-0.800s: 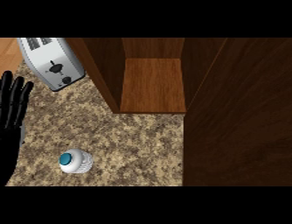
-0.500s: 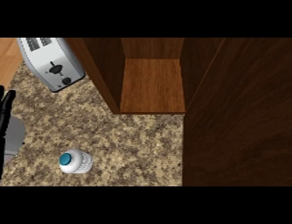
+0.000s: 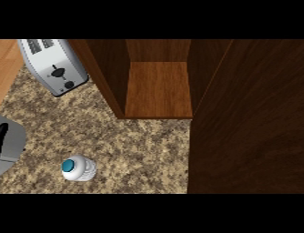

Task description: Pick up the bottled water, place it into the cabinet and close the cabinet

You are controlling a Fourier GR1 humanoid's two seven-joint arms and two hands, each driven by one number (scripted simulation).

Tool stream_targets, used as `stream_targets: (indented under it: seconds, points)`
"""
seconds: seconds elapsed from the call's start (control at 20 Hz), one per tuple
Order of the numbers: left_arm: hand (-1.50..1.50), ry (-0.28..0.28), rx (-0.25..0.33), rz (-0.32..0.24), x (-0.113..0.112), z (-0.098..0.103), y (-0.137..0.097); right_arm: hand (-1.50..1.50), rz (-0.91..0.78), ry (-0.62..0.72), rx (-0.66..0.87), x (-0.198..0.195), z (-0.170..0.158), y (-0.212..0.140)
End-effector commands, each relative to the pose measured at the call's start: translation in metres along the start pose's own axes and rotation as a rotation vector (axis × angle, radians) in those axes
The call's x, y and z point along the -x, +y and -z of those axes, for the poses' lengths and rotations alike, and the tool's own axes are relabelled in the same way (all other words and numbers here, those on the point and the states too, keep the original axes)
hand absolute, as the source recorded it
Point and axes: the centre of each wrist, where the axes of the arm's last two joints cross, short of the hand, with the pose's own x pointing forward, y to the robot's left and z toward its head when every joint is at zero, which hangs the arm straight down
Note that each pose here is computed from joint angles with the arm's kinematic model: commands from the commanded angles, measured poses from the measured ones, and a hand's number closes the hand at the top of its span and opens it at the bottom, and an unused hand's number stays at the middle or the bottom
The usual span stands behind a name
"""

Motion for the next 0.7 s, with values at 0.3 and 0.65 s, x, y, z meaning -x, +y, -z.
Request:
stream_targets:
  seconds: [0.3, 0.65]
  points:
    - [-1.50, 0.136, -0.049, 0.097, -0.011, -0.034, 0.009, -1.50, 0.033, 0.021, -0.027, -0.030, -0.035, 0.018]
    - [-1.50, 0.203, -0.082, 0.082, 0.031, -0.023, 0.013, -1.50, 0.032, 0.023, -0.028, -0.045, -0.046, 0.026]
